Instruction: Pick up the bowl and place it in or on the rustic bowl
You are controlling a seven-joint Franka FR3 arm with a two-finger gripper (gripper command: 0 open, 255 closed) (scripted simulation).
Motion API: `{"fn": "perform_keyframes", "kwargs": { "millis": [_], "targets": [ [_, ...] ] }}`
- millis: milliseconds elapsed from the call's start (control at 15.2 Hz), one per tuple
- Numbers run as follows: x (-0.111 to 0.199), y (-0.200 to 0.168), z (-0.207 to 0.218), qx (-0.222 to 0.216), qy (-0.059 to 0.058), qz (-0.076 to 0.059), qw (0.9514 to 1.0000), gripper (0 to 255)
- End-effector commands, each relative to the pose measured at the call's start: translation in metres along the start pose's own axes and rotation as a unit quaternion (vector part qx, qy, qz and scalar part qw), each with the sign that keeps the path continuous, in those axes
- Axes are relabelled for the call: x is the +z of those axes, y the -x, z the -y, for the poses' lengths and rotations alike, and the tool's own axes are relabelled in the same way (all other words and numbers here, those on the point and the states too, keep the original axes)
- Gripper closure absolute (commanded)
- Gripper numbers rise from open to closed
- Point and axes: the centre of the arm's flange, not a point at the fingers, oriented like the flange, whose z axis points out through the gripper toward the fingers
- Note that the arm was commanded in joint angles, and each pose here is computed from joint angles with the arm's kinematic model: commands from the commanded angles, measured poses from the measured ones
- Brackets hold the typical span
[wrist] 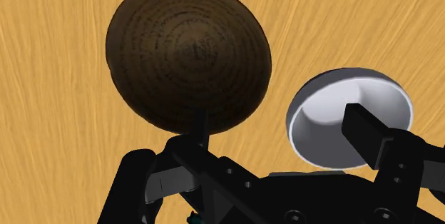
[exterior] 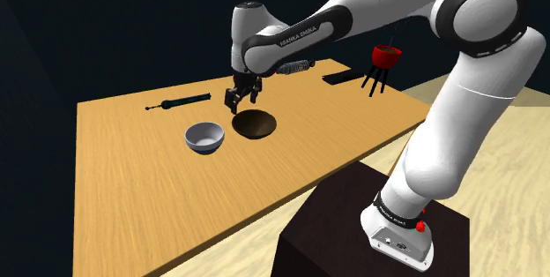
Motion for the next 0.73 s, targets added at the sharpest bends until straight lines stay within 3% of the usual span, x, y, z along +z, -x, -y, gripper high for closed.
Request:
{"fn": "perform_keyframes", "kwargs": {
  "millis": [0, 396, 660],
  "targets": [
    [0.016, -0.017, 0.012, 0.001, -0.001, -0.001, 1.0, 0],
    [0.067, -0.068, 0.044, 0.001, -0.004, -0.003, 1.0, 0],
    [0.088, -0.073, 0.047, 0.001, -0.004, -0.003, 1.0, 0]
  ]
}}
